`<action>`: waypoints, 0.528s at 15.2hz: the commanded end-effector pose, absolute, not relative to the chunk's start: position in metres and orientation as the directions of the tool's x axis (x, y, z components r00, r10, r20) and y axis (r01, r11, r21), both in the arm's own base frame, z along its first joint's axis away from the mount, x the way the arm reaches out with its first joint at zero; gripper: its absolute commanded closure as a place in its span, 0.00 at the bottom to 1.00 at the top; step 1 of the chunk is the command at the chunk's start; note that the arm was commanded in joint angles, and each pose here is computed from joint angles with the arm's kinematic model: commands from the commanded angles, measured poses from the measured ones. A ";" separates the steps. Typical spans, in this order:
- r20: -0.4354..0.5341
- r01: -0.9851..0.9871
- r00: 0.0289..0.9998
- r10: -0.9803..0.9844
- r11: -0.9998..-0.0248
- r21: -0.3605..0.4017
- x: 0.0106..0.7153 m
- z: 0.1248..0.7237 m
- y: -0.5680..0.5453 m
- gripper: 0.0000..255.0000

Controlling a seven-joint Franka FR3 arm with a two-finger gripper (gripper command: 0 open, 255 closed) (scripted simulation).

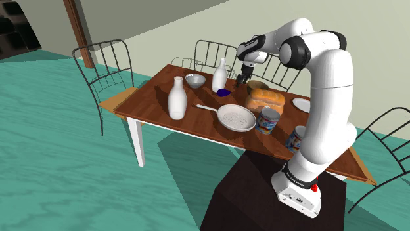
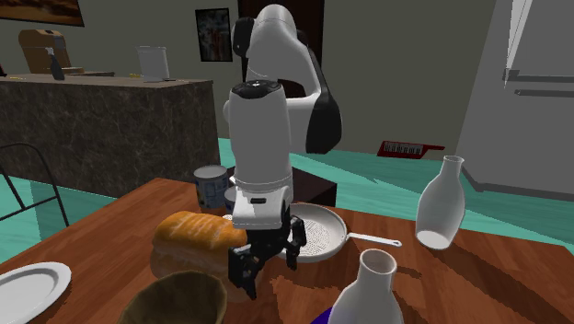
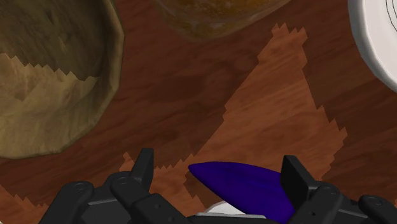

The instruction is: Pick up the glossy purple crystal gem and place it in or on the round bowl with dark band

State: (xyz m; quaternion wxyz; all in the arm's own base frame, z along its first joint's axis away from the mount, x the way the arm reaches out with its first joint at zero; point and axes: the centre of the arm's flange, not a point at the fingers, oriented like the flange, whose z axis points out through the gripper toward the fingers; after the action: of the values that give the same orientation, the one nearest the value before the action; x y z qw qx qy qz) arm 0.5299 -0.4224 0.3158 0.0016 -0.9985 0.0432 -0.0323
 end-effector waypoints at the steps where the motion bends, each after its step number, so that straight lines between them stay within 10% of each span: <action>1: 0.065 -0.086 0.994 -0.086 -0.996 -0.006 0.530 0.315 -0.423 0.00; 5: 0.065 -0.086 0.994 -0.086 -0.996 -0.006 0.530 0.315 -0.422 0.00; 6: 0.065 -0.086 0.994 -0.086 -0.996 -0.006 0.530 0.315 -0.422 1.00; 8: 0.065 -0.086 0.994 -0.086 -0.996 -0.006 0.530 0.315 -0.422 1.00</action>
State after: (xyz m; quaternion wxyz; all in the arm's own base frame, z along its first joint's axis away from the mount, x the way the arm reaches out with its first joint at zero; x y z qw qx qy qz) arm 0.5302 -0.4225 0.3150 0.0015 -0.9985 0.0432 -0.0325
